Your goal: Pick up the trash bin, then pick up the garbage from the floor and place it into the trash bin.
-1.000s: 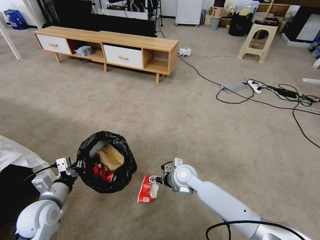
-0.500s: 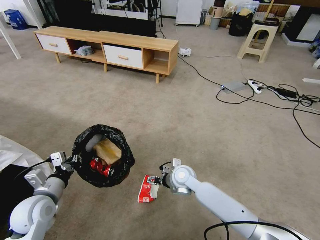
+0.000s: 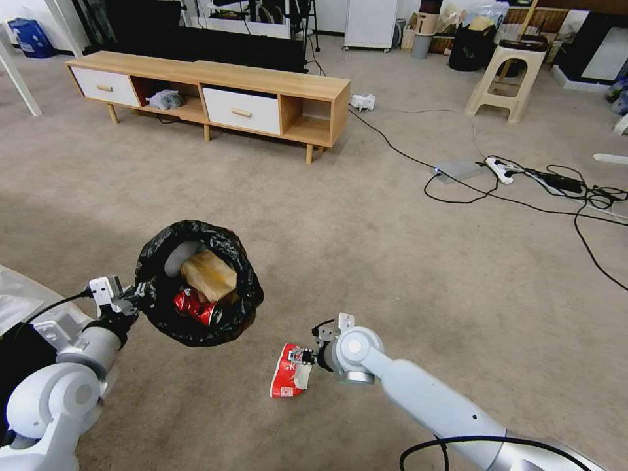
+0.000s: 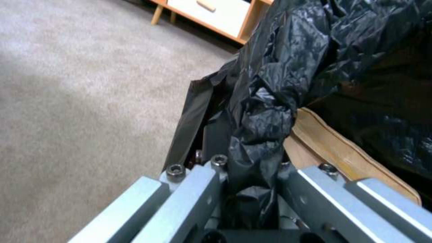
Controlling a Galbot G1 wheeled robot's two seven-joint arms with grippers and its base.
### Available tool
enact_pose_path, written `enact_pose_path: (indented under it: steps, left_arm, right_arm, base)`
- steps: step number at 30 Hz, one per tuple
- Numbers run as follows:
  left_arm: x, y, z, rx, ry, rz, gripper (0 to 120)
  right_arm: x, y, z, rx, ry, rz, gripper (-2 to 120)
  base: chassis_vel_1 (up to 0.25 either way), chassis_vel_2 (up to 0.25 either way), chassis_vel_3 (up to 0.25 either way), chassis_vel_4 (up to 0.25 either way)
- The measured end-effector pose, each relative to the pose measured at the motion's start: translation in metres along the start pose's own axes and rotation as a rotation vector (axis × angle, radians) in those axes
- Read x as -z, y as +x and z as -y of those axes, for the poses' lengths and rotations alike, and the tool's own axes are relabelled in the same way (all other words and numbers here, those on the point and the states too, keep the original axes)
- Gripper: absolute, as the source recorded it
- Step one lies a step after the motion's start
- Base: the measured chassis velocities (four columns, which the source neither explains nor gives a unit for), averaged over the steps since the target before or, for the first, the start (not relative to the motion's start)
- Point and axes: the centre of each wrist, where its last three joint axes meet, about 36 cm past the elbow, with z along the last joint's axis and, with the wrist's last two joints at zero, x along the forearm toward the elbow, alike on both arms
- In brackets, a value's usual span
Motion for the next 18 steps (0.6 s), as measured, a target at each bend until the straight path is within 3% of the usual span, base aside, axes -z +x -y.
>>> enact_pose_path:
  steps: [8, 18]
  left_arm:
    - [0.016, -0.014, -0.004, -0.011, -0.001, 0.025, 1]
    - [0.013, -0.015, -0.008, -0.005, 0.001, 0.022, 1]
  right_arm:
    - [-0.002, -0.004, -0.006, 0.007, 0.003, -0.006, 100]
    - [-0.002, -0.009, -0.014, 0.010, 0.004, -0.012, 100]
  base:
    - [0.000, 0.000, 0.000, 0.000]
    - [0.000, 0.000, 0.000, 0.000]
